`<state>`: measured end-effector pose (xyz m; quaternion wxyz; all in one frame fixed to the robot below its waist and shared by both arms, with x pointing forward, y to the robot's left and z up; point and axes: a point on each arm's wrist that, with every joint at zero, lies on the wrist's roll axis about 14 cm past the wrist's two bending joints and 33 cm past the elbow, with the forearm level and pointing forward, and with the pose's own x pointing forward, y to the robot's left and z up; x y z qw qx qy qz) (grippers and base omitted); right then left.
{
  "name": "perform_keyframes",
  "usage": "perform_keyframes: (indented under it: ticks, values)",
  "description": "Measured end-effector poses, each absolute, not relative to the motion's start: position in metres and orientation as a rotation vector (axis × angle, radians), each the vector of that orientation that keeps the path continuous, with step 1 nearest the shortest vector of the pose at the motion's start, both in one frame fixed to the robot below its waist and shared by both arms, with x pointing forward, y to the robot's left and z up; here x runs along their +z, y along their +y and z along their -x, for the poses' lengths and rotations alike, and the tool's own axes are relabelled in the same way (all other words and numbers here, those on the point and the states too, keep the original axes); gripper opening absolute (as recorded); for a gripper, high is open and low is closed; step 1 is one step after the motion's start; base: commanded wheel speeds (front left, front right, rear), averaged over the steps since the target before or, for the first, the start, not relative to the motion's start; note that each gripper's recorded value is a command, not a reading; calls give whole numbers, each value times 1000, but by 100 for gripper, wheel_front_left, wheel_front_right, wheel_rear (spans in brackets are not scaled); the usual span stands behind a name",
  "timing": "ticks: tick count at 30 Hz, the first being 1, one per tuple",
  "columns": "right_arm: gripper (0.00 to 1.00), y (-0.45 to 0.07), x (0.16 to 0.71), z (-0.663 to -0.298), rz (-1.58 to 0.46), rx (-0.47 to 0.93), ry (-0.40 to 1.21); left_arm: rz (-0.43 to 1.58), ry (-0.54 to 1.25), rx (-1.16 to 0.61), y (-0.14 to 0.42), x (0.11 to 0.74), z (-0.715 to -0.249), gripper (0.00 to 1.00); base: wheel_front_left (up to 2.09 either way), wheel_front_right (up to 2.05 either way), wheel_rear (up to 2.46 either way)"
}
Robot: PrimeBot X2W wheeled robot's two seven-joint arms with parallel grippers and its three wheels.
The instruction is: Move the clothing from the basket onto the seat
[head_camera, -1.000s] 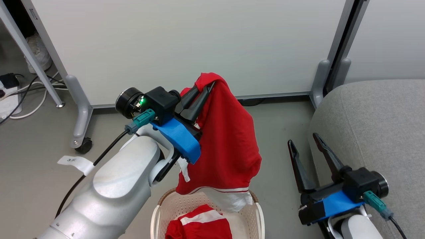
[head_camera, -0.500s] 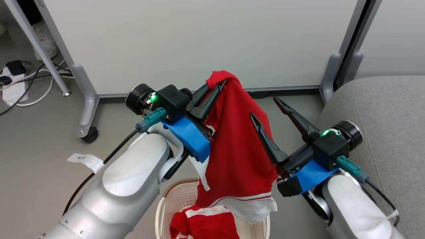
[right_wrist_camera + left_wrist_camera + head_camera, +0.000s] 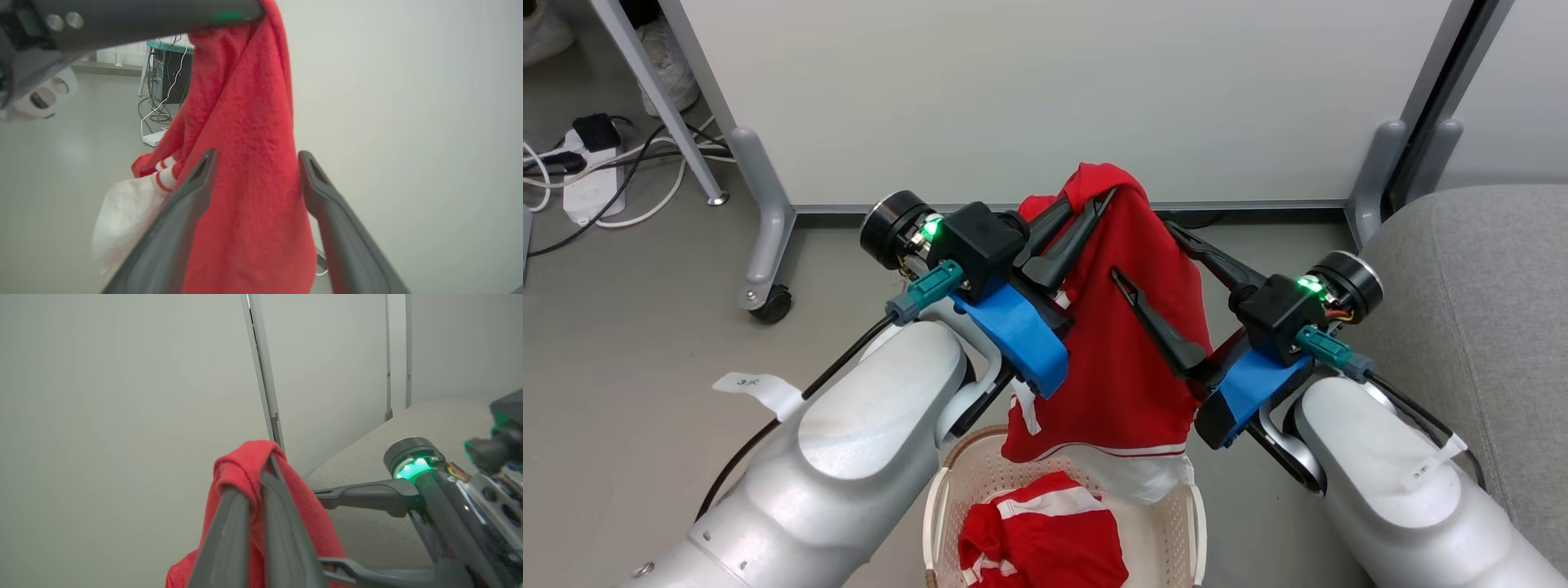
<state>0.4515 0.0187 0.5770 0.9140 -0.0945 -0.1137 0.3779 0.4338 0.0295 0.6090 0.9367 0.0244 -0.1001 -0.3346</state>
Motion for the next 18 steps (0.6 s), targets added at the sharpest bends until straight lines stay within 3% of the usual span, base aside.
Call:
perform_keyframes:
  ticks: [5, 7, 18]
  values:
    - [100, 17, 552, -458, 189, 772, -144, -49, -211, -689, 28, 610, -435, 0, 0, 0, 0]
    - [0, 20, 544, -459, 185, 779, -118, -49, -213, -691, 27, 610, -436, 0, 0, 0, 0]
    - [0, 27, 543, -460, 166, 800, -105, -48, -213, -689, 27, 609, -439, 0, 0, 0, 0]
